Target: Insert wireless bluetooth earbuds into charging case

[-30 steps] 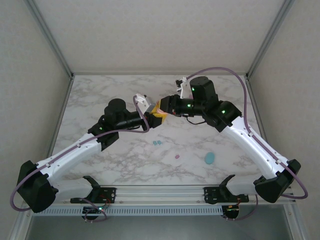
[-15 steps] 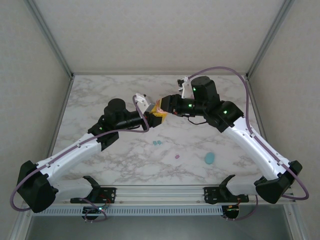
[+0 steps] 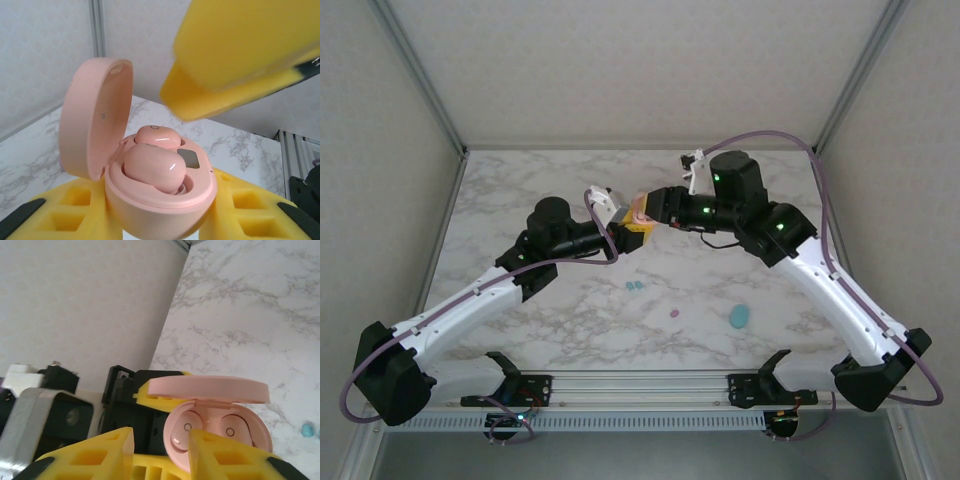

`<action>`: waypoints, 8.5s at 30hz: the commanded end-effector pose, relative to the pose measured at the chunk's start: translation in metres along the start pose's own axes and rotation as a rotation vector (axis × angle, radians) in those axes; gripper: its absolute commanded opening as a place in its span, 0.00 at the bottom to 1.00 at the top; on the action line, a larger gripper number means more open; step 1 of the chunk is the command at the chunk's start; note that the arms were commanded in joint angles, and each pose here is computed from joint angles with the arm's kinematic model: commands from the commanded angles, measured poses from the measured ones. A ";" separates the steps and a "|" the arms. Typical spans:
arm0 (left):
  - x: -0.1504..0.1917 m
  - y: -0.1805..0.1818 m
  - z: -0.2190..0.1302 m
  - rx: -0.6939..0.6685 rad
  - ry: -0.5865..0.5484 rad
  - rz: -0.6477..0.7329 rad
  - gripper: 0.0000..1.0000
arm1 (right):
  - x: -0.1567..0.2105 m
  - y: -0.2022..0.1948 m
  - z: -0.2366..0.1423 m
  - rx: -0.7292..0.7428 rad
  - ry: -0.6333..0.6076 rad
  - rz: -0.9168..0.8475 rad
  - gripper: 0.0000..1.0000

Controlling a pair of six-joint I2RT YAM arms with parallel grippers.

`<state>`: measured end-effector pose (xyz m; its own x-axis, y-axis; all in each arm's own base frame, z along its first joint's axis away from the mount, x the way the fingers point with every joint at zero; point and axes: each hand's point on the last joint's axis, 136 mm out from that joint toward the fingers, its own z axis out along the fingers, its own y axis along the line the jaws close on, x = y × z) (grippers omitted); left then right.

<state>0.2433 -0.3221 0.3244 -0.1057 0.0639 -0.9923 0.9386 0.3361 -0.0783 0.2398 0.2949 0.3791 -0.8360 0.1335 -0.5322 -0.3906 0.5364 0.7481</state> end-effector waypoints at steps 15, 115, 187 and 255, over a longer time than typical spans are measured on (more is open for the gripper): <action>-0.022 -0.023 -0.008 0.094 -0.035 0.076 0.33 | -0.054 -0.030 -0.020 0.247 -0.173 -0.030 0.43; -0.017 0.067 -0.102 -0.557 -0.103 -0.107 0.66 | -0.003 -0.258 0.204 0.148 0.051 0.484 0.18; -0.007 0.069 -0.080 -0.486 0.027 -0.145 0.74 | -0.105 -0.437 0.127 0.510 0.331 0.054 0.65; -0.014 0.102 -0.073 -0.570 0.016 -0.593 0.76 | -0.084 -0.164 0.061 0.295 0.000 -0.768 0.33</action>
<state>0.3168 -0.2153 0.3286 -0.4588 -0.1794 -0.8703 0.4587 0.7910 -0.4048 0.4257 0.2174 0.2242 -0.5976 -0.3743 -0.7091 -0.6092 0.7869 0.0981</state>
